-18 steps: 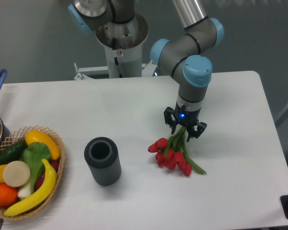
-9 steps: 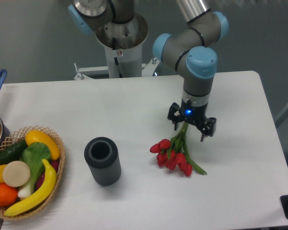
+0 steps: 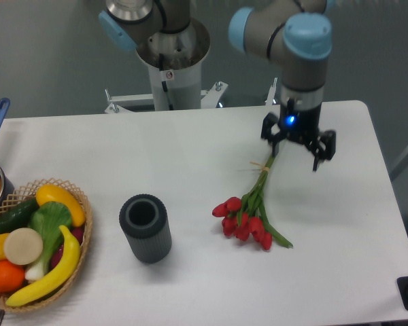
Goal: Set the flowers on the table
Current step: 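Raise the open gripper up away from the tulips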
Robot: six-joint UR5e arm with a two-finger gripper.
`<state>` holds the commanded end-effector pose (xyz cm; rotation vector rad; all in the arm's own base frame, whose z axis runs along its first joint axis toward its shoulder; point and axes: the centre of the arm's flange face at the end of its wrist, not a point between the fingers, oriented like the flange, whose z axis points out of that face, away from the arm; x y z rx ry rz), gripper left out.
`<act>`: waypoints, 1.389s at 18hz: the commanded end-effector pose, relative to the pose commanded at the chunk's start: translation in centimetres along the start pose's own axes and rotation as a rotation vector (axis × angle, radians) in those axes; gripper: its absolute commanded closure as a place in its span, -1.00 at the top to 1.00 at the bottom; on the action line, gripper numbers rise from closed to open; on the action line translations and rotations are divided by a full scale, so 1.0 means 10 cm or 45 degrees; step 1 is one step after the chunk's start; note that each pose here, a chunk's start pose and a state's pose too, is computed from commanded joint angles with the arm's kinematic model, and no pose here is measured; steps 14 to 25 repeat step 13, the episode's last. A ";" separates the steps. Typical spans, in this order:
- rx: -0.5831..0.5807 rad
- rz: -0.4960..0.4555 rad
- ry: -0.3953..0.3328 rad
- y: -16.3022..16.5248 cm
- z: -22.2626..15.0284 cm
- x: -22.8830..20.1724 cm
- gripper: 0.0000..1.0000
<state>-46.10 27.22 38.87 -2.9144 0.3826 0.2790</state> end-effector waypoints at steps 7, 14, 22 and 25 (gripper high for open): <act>-0.011 0.159 0.003 0.61 -0.38 0.04 1.00; 0.011 0.198 0.016 0.81 -0.43 0.08 1.00; 0.011 0.198 0.016 0.81 -0.43 0.08 1.00; 0.011 0.198 0.016 0.81 -0.43 0.08 1.00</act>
